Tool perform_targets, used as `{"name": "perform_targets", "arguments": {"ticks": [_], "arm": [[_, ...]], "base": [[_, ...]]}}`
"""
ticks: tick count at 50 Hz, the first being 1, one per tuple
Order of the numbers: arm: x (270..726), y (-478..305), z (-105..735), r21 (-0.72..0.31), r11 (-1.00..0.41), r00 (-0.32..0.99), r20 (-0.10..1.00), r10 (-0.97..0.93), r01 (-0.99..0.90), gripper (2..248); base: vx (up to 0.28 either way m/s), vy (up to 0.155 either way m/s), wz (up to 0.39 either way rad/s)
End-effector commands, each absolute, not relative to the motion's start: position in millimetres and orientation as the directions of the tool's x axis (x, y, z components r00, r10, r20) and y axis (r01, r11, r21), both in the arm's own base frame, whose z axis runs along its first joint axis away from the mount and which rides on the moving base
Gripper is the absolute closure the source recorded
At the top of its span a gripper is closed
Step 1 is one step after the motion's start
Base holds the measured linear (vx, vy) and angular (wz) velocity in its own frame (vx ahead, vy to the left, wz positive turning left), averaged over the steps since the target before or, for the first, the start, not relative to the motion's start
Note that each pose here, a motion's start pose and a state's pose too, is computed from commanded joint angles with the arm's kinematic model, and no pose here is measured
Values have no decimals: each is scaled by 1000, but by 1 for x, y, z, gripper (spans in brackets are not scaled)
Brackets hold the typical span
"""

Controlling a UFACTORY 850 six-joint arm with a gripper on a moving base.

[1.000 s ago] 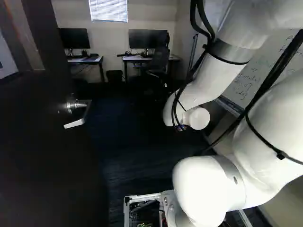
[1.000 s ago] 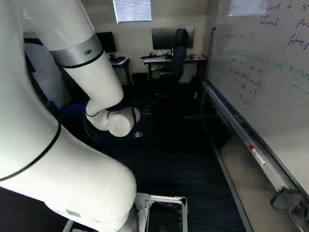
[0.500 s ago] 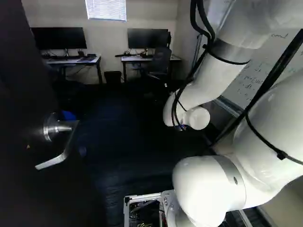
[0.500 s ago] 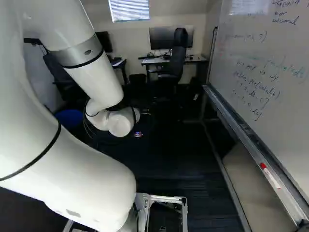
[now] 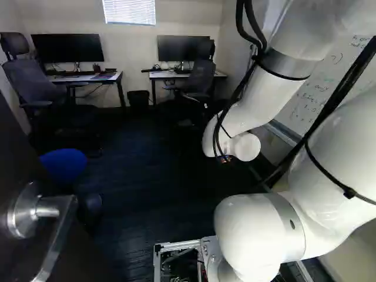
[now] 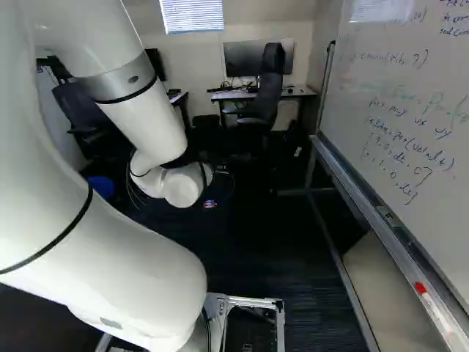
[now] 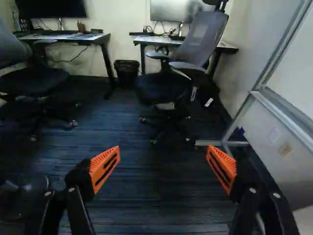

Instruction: Open the door and move inside

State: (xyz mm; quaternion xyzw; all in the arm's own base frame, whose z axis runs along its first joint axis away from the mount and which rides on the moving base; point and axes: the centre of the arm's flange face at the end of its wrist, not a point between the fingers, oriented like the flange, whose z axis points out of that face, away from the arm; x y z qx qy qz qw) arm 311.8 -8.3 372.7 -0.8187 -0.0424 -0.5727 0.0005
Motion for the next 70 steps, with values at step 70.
{"name": "perform_targets", "arguments": {"ticks": [70], "arm": [[290,-3,370,23,-999,333,942,32,33,3]], "base": [[31,0,-2]]}}
